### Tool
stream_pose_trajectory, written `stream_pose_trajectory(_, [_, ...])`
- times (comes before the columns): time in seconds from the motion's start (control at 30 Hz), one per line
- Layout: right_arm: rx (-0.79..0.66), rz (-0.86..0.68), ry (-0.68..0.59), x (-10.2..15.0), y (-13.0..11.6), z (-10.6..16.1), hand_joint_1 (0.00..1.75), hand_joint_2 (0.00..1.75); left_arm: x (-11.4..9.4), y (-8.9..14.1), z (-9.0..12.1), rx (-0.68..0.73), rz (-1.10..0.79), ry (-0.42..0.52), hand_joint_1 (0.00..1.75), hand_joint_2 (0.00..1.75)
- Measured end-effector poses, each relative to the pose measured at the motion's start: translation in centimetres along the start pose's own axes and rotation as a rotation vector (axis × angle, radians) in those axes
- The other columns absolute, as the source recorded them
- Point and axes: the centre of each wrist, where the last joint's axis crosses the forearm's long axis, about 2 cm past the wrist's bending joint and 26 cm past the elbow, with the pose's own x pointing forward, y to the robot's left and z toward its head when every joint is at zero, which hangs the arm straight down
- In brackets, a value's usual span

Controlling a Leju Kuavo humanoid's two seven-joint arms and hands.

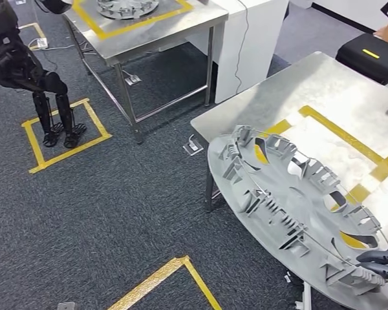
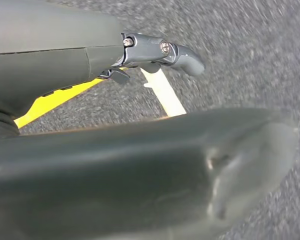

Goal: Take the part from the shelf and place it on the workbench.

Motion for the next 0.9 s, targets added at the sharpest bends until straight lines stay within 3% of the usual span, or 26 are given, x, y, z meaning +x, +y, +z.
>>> stream_pose_trajectory(0.9, [-0.007,0.041,0.056,-0.8,-1.3,0.3,1.75,1.75,0.0,0.2,0.0,0.016,0.018,-0.003,0.0,0.0])
